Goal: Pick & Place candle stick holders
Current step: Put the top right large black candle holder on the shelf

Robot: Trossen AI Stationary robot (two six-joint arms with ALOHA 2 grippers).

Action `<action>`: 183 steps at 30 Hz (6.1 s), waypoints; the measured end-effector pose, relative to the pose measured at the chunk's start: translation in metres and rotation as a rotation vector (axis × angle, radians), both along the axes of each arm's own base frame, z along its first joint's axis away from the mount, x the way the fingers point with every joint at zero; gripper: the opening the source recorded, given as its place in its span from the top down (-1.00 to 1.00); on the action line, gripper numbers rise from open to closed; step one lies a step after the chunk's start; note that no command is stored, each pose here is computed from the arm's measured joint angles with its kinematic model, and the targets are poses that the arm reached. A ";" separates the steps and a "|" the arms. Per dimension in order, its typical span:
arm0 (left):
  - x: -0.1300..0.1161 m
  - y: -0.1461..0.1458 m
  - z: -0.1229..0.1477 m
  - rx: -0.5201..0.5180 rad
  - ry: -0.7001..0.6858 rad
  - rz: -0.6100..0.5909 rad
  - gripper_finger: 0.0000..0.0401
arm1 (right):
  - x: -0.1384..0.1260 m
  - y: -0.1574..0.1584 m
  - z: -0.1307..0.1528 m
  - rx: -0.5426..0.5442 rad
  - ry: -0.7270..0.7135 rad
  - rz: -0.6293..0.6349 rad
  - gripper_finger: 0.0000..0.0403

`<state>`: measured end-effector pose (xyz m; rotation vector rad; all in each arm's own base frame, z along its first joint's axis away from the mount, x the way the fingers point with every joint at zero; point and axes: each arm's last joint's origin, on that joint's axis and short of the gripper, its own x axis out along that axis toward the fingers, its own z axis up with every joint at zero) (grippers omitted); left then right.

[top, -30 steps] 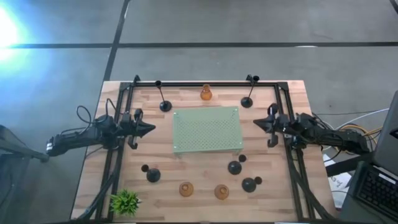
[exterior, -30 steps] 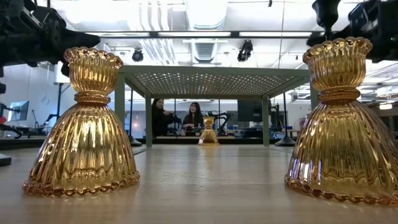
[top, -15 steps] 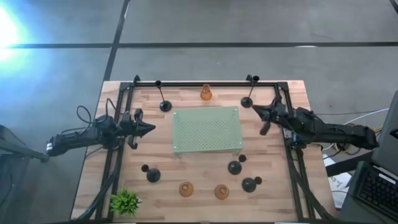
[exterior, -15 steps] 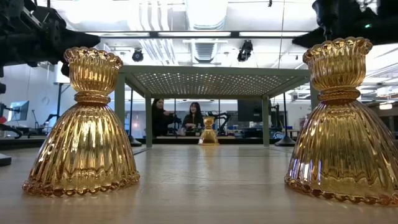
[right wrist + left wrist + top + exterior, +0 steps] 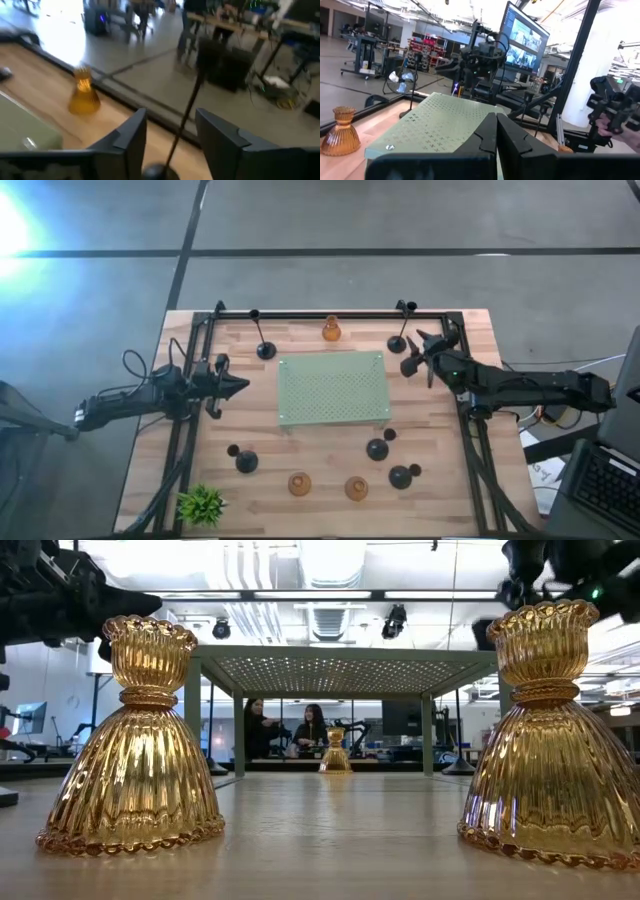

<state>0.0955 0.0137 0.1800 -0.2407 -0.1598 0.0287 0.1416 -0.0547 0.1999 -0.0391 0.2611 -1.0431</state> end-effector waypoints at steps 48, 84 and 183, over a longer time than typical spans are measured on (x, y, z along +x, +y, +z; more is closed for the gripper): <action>0.001 0.001 -0.006 -0.067 0.060 0.022 0.97 | 0.020 -0.074 -0.022 -0.083 -0.117 -0.071 0.82; 0.001 0.001 -0.006 -0.090 0.062 0.020 0.97 | 0.039 0.009 0.133 -0.097 -0.243 0.684 0.95; 0.001 0.002 -0.006 -0.095 0.059 0.064 0.97 | 0.083 -0.013 0.109 0.049 -0.253 0.621 0.08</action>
